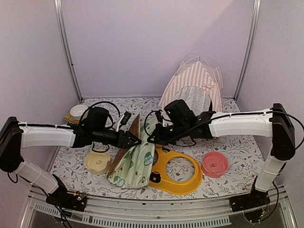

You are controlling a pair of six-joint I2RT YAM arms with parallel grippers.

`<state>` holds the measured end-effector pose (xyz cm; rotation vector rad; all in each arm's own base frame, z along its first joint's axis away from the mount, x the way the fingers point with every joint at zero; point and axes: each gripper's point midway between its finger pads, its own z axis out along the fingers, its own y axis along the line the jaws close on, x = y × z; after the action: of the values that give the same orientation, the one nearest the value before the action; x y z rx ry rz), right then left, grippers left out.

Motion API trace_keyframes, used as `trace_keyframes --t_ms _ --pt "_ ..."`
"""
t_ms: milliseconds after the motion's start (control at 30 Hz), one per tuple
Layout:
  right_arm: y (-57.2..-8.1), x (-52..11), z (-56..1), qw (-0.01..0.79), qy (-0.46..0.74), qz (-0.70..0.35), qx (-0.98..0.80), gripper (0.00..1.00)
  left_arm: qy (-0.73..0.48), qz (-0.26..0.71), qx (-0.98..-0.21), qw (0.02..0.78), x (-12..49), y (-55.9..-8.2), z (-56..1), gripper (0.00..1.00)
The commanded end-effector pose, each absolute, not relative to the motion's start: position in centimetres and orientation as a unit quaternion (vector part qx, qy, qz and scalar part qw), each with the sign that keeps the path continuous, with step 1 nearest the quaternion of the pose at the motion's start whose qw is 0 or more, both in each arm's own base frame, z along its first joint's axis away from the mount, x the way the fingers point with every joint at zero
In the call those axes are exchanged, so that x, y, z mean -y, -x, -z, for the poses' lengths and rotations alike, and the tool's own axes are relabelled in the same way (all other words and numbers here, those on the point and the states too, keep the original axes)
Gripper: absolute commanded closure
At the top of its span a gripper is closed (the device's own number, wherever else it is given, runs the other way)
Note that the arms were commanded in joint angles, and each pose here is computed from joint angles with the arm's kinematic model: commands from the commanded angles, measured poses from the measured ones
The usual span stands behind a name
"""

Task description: Set up the pet tent

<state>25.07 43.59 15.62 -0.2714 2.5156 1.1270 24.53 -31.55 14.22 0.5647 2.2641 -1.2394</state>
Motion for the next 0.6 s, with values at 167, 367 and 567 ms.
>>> trace_keyframes --t_ms 167,367,567 --pt "-26.6 -43.4 -17.1 0.235 0.085 -0.363 -0.898 1.0 -0.195 0.294 -0.902 0.25 28.0 -25.8 -11.5 0.48" --pt "-26.7 -42.2 -17.8 0.248 0.088 -0.337 -0.904 1.0 -0.192 0.231 -0.919 0.256 26.3 -26.5 -11.0 0.5" --pt "-26.0 -42.6 -18.3 0.239 0.098 -0.341 -0.904 1.0 -0.226 0.25 -0.902 0.271 28.4 -26.2 -12.6 0.94"
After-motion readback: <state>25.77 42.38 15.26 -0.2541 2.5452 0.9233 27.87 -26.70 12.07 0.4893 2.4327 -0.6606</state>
